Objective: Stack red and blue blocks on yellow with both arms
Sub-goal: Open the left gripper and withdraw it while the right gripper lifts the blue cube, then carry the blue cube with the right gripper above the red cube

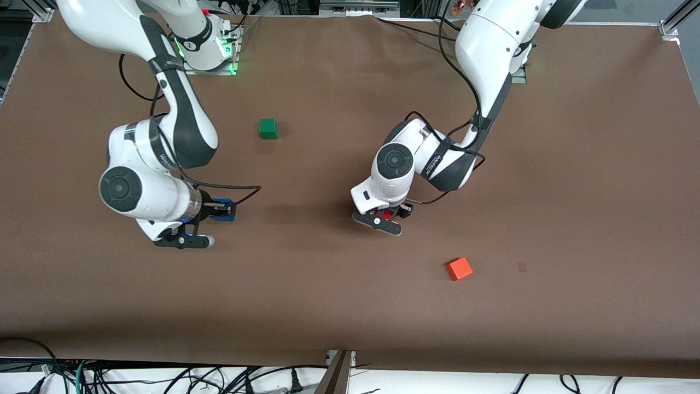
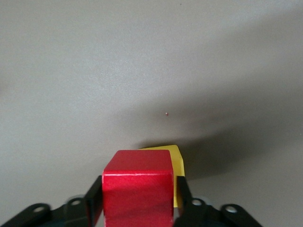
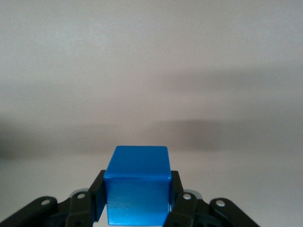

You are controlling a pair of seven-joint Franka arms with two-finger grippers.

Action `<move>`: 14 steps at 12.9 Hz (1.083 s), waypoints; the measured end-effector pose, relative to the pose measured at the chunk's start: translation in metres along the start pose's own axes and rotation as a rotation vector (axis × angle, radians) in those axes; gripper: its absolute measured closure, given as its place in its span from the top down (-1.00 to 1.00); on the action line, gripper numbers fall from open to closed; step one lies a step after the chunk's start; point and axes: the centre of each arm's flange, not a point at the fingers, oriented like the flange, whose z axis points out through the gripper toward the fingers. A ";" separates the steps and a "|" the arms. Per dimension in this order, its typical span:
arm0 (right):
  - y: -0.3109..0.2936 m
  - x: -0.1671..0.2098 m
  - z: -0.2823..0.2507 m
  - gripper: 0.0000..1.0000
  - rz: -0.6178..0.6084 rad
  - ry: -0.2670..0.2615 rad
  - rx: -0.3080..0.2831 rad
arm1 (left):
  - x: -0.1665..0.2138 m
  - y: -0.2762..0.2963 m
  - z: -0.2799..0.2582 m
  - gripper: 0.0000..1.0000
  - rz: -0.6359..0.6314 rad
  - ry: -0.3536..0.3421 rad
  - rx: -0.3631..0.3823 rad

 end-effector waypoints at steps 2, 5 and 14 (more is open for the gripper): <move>-0.007 0.000 0.004 0.10 0.021 -0.010 0.019 | 0.006 -0.003 -0.014 0.78 -0.029 0.005 -0.022; -0.011 -0.002 0.005 0.10 0.026 -0.014 0.023 | 0.021 -0.030 -0.084 1.00 -0.093 -0.038 -0.047; -0.167 -0.045 -0.009 0.10 0.251 0.051 0.064 | -0.013 -0.345 -0.312 1.00 -0.506 0.125 -0.036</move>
